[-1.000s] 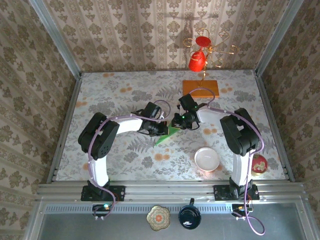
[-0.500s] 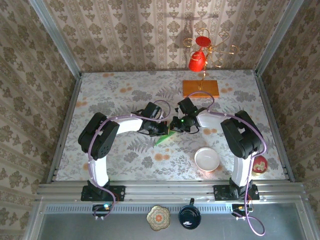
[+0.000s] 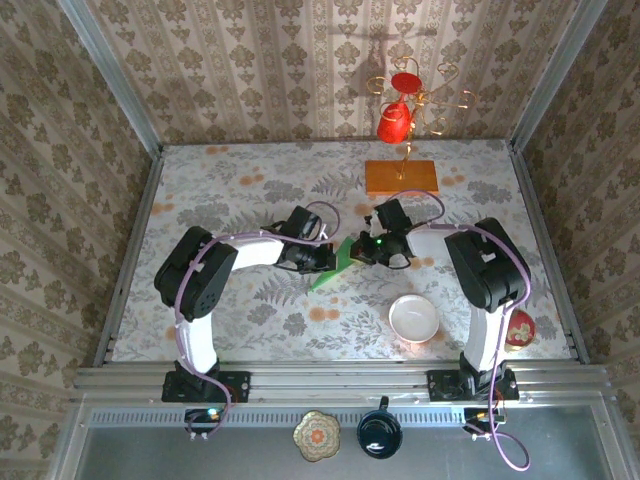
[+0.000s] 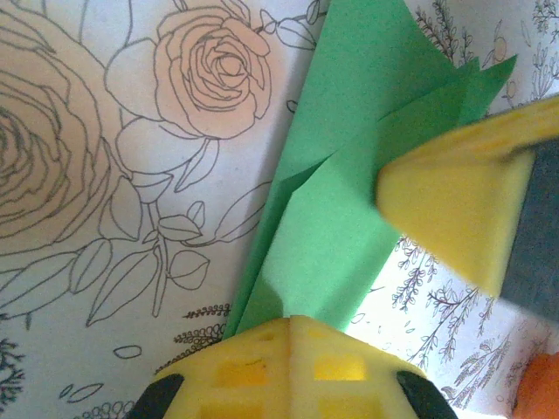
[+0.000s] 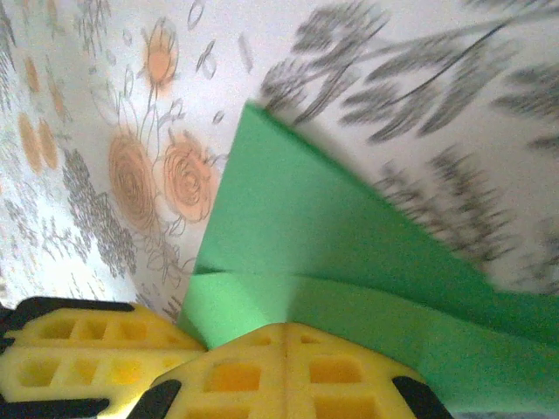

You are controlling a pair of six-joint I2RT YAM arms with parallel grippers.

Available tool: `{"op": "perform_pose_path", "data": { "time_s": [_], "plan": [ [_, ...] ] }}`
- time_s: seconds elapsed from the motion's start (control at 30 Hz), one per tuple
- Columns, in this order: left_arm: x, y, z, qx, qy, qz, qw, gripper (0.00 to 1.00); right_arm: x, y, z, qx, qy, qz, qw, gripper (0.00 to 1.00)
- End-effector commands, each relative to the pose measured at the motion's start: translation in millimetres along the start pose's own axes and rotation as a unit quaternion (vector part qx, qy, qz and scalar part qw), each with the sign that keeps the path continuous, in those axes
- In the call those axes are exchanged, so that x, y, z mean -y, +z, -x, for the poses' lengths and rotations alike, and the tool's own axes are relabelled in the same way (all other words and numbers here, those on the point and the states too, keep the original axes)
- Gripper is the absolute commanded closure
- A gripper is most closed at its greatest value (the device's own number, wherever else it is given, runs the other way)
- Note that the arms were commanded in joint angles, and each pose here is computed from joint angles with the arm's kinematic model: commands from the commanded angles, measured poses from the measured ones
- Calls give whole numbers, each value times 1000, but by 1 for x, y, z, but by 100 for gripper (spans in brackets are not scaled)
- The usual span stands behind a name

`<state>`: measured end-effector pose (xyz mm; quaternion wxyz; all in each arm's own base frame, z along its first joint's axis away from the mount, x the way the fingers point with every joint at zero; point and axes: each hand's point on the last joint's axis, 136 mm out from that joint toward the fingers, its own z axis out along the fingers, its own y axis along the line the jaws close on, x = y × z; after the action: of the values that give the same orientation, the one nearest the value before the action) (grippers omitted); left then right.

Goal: Fold a paper plane with a square sheet of paper (pick it up from the middle)
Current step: Fold the wing for the fifth time at the center of the table, then turn over a paper plane at the center of the table.

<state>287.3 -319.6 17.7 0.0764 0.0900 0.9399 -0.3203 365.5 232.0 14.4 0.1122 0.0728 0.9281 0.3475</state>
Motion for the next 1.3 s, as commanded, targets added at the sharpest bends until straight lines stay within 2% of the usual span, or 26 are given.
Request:
{"op": "perform_pose_path", "data": {
  "time_s": [0.0, 0.13, 0.27, 0.43, 0.5, 0.6, 0.7, 0.8, 0.87, 1.03, 1.17, 1.27],
  "plan": [
    [-90, 5, -61, -81, -72, 147, 983, 100, 60, -8, 30, 54, 47, -62, 996, 95],
    [-86, 6, -59, -80, -69, 140, 985, 100, 75, -21, 50, 78, 70, -63, 993, 95],
    [-69, 4, -46, -69, -56, 111, 990, 100, 69, -37, 60, 94, 66, -61, 992, 94],
    [-9, -19, -4, -22, -12, 26, 999, 100, 43, -74, 63, 132, 50, -50, 989, 88],
    [17, -36, 14, 7, 3, -5, 1000, 96, 37, -88, 59, 140, 51, -55, 987, 83],
    [35, -63, 30, 45, 11, -26, 999, 83, 30, -102, 45, 145, 53, -67, 986, 72],
    [28, -88, 34, 74, -1, -22, 997, 72, 25, -109, 27, 140, 57, -85, 985, 61],
    [2, -113, 32, 98, -24, 3, 995, 55, 18, -112, 11, 129, 64, -107, 984, 57],
    [-16, -128, 24, 107, -19, 30, 994, 39, 12, -109, -2, 106, 71, -126, 984, 55],
    [-62, -162, 2, 134, -35, 100, 985, 13, -13, -85, -27, 65, 61, -168, 982, 42],
    [-78, -183, -8, 163, -45, 119, 978, 1, -37, -60, -35, 63, 56, -188, 979, 35],
    [-86, -191, -14, 174, -46, 123, 976, 0, -49, -46, -35, 74, 57, -210, 973, 33]
  ]
}}
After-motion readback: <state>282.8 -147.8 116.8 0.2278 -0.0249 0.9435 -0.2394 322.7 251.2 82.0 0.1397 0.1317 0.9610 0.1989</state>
